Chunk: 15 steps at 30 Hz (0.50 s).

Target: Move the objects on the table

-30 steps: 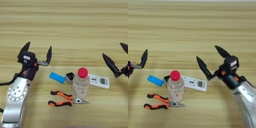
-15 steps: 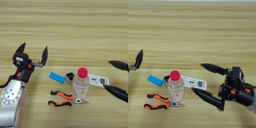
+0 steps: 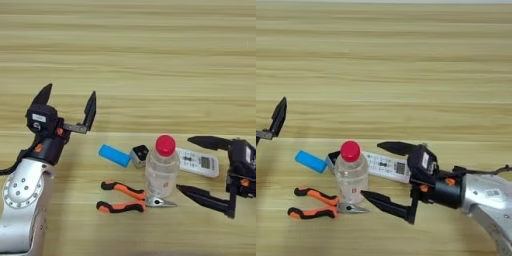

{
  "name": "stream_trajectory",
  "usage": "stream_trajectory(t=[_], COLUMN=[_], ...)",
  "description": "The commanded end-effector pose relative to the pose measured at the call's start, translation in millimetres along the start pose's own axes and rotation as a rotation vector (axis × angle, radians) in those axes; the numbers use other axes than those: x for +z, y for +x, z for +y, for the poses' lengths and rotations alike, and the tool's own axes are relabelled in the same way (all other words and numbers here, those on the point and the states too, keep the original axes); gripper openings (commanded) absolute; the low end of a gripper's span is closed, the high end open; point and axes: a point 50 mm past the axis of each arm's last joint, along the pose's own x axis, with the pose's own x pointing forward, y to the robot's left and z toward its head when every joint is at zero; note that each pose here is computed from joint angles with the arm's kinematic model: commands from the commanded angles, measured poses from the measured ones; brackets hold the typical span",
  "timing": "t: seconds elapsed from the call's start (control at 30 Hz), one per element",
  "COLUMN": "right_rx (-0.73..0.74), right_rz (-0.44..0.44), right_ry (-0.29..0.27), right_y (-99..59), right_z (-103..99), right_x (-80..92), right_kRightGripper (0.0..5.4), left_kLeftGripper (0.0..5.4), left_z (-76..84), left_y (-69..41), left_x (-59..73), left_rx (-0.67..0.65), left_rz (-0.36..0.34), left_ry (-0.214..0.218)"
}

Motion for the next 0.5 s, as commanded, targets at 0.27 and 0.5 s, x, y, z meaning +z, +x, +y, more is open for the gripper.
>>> stream_trajectory(t=[0.27, 0.5], right_rx=[-0.015, -0.026], right_rz=[0.002, -0.002], right_ry=[-0.06, -0.071], right_y=[18.6, 33.3], right_z=[-3, -5], right_x=[-2.4, -3.3], right_kRightGripper=[5.4, 5.4], left_kLeftGripper=[5.38, 5.38], left_z=[-3.0, -3.6], left_y=[1.2, 1.1], left_x=[0.3, -0.7], left_rx=[-0.02, -0.025], left_rz=[-0.02, -0.026], left_ry=[-0.015, -0.021])
